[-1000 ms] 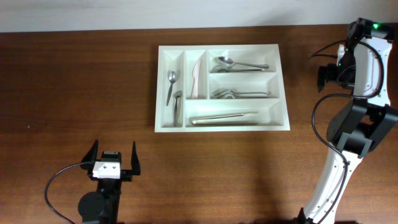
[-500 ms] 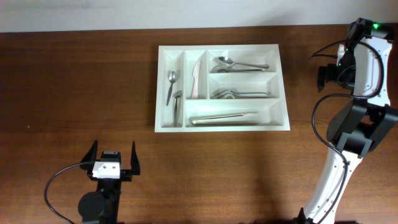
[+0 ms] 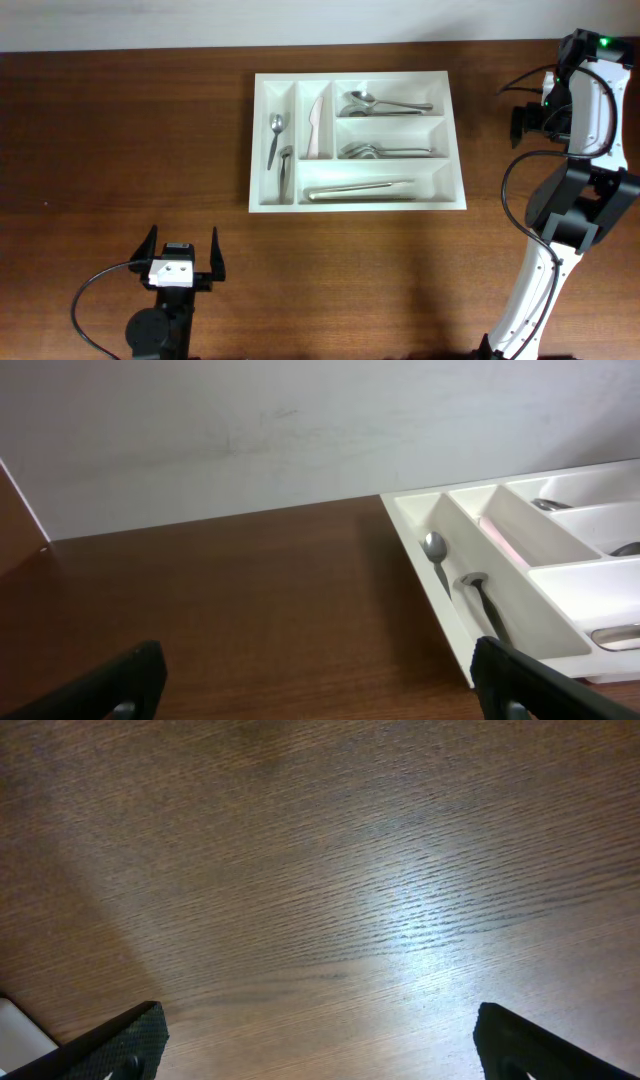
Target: Pack container
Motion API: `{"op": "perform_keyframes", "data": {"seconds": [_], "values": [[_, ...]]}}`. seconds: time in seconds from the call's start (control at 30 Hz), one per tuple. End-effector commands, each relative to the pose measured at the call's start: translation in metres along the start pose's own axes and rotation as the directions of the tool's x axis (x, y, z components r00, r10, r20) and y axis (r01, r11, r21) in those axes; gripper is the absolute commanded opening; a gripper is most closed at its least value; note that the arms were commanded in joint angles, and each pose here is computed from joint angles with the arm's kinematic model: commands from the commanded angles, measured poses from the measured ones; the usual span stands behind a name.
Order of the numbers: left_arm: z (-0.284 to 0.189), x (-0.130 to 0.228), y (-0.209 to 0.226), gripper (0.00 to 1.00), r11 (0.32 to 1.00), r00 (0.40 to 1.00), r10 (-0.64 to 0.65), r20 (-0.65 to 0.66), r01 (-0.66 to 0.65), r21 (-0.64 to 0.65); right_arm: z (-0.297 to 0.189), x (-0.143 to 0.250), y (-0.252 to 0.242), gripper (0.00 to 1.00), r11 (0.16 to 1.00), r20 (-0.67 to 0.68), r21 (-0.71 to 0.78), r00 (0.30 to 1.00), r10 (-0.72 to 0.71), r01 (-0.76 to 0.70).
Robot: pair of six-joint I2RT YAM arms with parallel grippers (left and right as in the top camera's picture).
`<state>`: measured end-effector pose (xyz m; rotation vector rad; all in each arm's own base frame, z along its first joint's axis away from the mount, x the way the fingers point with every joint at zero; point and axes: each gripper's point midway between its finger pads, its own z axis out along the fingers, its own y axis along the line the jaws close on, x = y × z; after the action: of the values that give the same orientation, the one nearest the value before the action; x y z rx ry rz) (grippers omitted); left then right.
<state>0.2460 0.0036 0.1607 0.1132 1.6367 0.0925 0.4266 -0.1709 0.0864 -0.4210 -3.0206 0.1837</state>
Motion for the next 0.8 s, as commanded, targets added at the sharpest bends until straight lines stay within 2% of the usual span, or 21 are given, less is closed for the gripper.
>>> {"op": "perform_keyframes", "data": {"seconds": [0.0,0.17,0.37,0.57,0.77], "values": [[0.0,0.003,0.001,0.99,1.0,1.0,0.01,-0.004,-0.01,-0.009,-0.041,0.001,0.002,0.99,1.0,0.094,0.014,0.996,-0.006,0.005],[0.0,0.003,0.001,0.99,1.0,1.0,0.01,-0.004,-0.01,-0.009,-0.096,0.009,0.024,0.99,0.999,0.213,0.021,0.976,-0.052,0.049],[0.0,0.003,0.001,0.99,1.0,1.0,0.01,-0.004,-0.01,-0.008,-0.158,0.042,0.058,0.99,0.991,0.334,0.03,0.933,-0.133,0.131],[0.0,0.003,0.001,0.99,1.0,1.0,0.01,-0.004,-0.01,-0.009,-0.194,0.105,0.079,0.99,0.977,0.387,0.038,0.898,-0.209,0.211],[0.0,0.003,0.001,0.99,1.0,1.0,0.01,-0.004,-0.01,-0.009,-0.209,0.188,0.074,0.99,0.966,0.436,0.042,0.866,-0.246,0.254]]}}
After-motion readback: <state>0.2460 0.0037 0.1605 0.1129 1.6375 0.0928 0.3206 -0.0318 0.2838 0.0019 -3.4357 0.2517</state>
